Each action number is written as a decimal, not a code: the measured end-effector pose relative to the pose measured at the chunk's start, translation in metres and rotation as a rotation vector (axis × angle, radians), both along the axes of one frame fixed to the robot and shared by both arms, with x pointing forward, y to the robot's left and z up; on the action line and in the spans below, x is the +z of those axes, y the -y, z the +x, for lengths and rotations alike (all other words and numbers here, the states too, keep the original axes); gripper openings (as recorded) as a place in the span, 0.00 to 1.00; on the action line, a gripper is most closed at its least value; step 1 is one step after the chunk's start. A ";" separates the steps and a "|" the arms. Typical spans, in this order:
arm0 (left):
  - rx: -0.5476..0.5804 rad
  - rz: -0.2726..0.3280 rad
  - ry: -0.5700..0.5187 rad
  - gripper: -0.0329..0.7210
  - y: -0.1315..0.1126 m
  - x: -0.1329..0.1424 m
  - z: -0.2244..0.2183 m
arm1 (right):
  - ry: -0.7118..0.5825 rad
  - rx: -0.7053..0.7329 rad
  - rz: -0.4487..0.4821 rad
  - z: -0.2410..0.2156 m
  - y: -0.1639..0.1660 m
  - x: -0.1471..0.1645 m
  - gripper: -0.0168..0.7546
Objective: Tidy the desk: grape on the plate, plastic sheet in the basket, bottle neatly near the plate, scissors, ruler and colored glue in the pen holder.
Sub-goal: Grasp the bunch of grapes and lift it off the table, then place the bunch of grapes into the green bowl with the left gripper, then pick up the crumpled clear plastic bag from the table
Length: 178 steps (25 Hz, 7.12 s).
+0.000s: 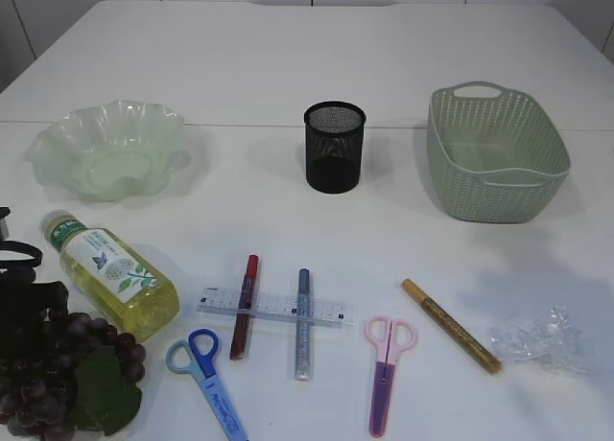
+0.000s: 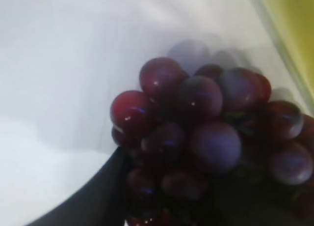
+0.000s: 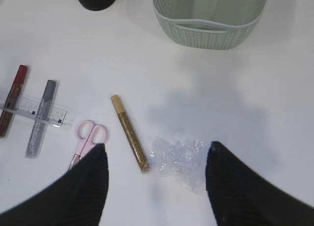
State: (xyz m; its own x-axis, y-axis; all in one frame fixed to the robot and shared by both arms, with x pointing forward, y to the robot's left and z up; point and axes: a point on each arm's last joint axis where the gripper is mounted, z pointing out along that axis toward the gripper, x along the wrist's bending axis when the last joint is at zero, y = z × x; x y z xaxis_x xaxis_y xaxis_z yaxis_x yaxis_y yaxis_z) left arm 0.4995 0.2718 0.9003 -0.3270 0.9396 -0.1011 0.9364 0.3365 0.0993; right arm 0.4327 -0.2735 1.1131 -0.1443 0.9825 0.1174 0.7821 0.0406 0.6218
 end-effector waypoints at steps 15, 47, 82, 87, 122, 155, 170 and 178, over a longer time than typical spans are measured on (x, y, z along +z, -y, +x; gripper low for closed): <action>-0.047 0.037 -0.004 0.16 -0.003 0.001 0.000 | -0.002 0.000 0.000 0.000 0.000 0.000 0.66; -0.118 0.149 0.192 0.14 -0.019 0.116 -0.064 | -0.008 0.002 0.002 -0.001 0.000 0.000 0.66; -0.122 0.162 0.696 0.14 0.001 0.198 0.147 | -0.024 0.005 0.023 -0.002 -0.002 -0.001 0.66; -0.137 0.166 0.636 0.14 0.006 0.145 0.195 | -0.025 0.005 0.042 -0.002 -0.003 -0.001 0.66; -0.307 0.098 0.328 0.72 0.013 0.202 0.130 | -0.084 0.018 0.075 -0.006 -0.006 -0.003 0.66; -0.337 -0.002 0.320 0.70 0.006 0.213 -0.034 | -0.498 0.453 -0.513 0.060 -0.045 -0.117 0.69; -0.363 0.050 0.360 0.69 0.002 0.214 -0.031 | -0.543 0.509 -0.595 0.068 -0.049 -0.166 0.78; -0.362 0.054 0.378 0.69 0.002 0.215 -0.029 | -0.562 0.507 -0.608 0.074 -0.050 -0.182 0.78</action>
State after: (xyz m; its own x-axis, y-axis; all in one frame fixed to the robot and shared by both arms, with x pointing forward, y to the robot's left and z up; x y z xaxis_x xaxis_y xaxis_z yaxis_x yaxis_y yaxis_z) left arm 0.4704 0.2695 1.1151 0.0693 0.9928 -0.0973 0.8873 -0.0167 0.4608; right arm 0.5067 -0.2234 0.9307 -0.6452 0.7349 -0.2090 0.7599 0.6455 -0.0761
